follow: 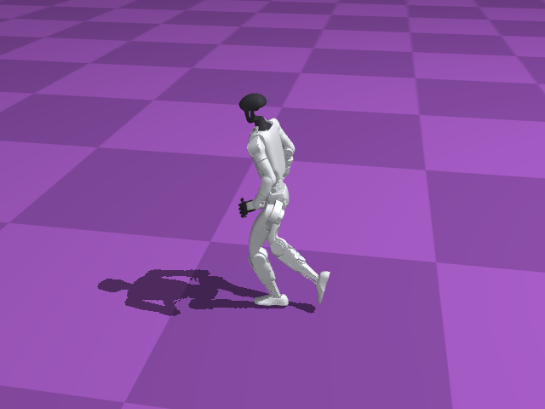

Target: Walk run

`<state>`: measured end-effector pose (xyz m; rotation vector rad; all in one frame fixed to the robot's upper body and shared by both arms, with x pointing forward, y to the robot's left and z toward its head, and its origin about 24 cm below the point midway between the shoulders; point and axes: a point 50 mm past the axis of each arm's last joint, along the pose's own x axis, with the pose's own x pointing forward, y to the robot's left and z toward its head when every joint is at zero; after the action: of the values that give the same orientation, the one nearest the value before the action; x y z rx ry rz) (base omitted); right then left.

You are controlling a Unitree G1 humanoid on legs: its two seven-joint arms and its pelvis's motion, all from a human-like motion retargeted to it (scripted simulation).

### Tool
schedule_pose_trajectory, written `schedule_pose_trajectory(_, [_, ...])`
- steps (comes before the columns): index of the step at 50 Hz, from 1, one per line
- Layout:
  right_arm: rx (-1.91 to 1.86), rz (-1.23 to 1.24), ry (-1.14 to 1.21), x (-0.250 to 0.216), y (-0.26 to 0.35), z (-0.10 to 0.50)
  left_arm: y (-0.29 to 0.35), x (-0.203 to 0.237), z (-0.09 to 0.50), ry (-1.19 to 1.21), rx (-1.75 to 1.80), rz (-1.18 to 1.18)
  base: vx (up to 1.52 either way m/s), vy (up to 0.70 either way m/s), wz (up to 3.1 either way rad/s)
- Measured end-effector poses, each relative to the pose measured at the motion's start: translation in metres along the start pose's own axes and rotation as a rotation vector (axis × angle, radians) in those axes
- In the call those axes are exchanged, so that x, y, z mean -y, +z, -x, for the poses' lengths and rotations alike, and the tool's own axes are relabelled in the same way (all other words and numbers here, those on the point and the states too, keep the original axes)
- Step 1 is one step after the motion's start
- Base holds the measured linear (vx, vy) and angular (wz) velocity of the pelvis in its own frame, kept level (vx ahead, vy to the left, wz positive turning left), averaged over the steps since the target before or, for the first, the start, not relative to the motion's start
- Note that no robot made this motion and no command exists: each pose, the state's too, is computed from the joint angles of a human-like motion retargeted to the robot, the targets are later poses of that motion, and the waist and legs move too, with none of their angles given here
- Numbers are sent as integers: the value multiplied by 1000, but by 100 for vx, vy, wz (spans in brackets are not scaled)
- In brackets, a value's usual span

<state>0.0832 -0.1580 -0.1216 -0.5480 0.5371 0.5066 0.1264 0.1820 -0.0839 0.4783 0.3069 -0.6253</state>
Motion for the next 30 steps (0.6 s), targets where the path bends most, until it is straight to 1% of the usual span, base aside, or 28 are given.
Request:
schedule_pose_trajectory(2, [40, -13, -51, 12, 7, -3, -5, -3, -3, -98, -38, -18, 177, -51, 76])
schedule_pose_trajectory(4, [66, -33, -114, 18, 8, 4, -17, 3, 0, -197, -138, -15, 213, -66, 54])
schedule_pose_trajectory(7, [101, -19, -225, 29, 9, 16, -27, 13, 5, -221, -218, 4, 214, -62, 39])
schedule_pose_trajectory(9, [114, -15, -324, 38, 6, 26, -36, 32, 8, -227, -272, 82, 252, -70, 78])
schedule_pose_trajectory(12, [169, -43, -429, 46, 10, 28, -44, 67, 11, -255, -350, 283, 204, -43, -28])
schedule_pose_trajectory(15, [182, 87, -365, 58, 15, 15, -41, 86, 10, -233, -362, 435, 258, -84, -84])
schedule_pose_trajectory(18, [164, 251, -186, 62, 19, 3, -36, 78, 10, -164, -320, 408, 244, -68, -99])
schedule_pose_trajectory(20, [112, 230, -91, 48, 12, 3, -37, 88, 20, -206, -350, 376, 248, -63, -81])
schedule_pose_trajectory(22, [93, 113, -89, 56, 7, 2, -35, 85, 13, -308, -333, 345, 235, -37, 8])
schedule_pose_trajectory(23, [93, 77, -66, 52, 6, 2, -33, 83, 11, -334, -324, 355, 264, -49, -31])
schedule_pose_trajectory(25, [59, -16, 45, 35, -1, 4, -32, 67, 13, -304, -294, 359, 255, -55, -95])
schedule_pose_trajectory(27, [5, -37, 104, 27, -9, 8, -25, 41, 12, -205, -221, 275, 224, -43, -62])
schedule_pose_trajectory(30, [-58, 43, 144, 20, -18, 14, -11, 12, 11, -80, -104, 153, 234, -39, -87])
